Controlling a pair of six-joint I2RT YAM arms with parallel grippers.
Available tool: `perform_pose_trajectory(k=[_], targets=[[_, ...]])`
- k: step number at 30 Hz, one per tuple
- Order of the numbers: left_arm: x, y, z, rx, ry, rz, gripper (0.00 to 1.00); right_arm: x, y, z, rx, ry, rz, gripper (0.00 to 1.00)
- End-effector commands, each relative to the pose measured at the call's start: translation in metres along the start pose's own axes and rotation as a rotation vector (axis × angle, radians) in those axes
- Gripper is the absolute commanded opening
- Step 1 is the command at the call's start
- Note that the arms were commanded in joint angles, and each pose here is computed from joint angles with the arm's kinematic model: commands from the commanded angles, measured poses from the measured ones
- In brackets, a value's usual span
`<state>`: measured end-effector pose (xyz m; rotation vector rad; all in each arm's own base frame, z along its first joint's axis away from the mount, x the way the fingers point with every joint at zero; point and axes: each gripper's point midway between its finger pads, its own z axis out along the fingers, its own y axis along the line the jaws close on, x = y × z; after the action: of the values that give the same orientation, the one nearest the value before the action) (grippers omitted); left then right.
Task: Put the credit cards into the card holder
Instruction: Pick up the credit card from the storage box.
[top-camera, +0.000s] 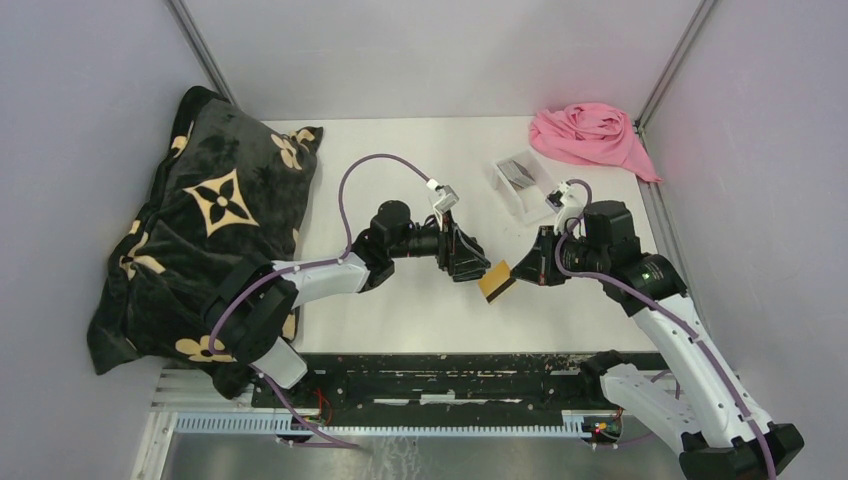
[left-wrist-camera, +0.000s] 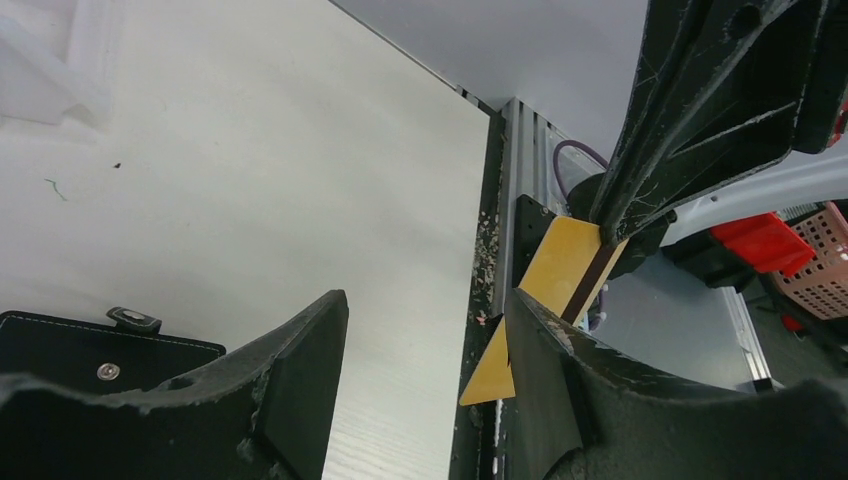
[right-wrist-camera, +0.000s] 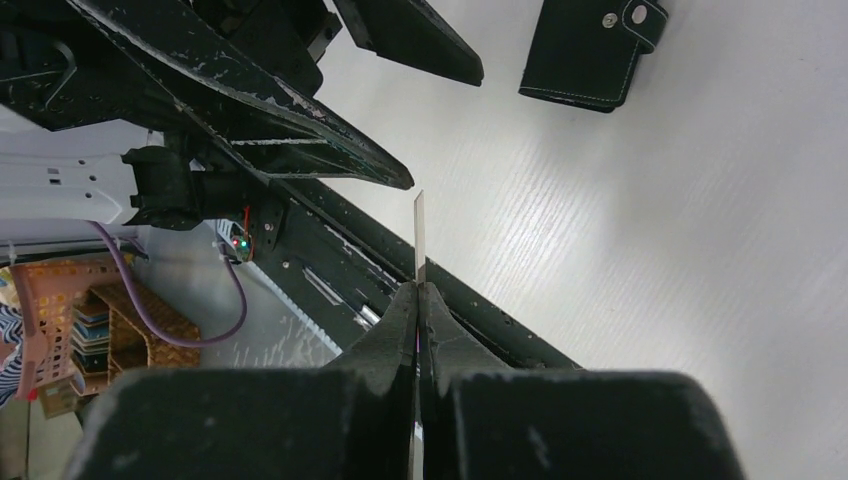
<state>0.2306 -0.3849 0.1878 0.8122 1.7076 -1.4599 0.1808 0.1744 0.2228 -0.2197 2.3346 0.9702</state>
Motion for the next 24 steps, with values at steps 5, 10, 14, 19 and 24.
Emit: perform_pose_trajectory(k=[5,10,14,19,24], targets=[[0.0,-0.026,-0.001,0.15,0.02,0.072,0.66,-0.007,0.014,0.004,-0.078,-0.014,-0.005,0.01],[0.01,-0.029,-0.004,0.176,0.043,0.056,0.66,-0.011,0.016,0.011,-0.102,-0.016,0.01,0.01],[0.016,-0.031,-0.006,0.197,0.063,0.045,0.64,-0.013,0.016,0.014,-0.109,-0.012,0.012,0.01],[0.019,-0.035,-0.007,0.224,0.078,0.032,0.6,-0.016,0.014,0.02,-0.109,-0.003,0.017,0.01],[0.023,-0.037,-0.006,0.259,0.091,0.007,0.45,-0.017,0.014,0.026,-0.117,0.01,0.021,0.01]])
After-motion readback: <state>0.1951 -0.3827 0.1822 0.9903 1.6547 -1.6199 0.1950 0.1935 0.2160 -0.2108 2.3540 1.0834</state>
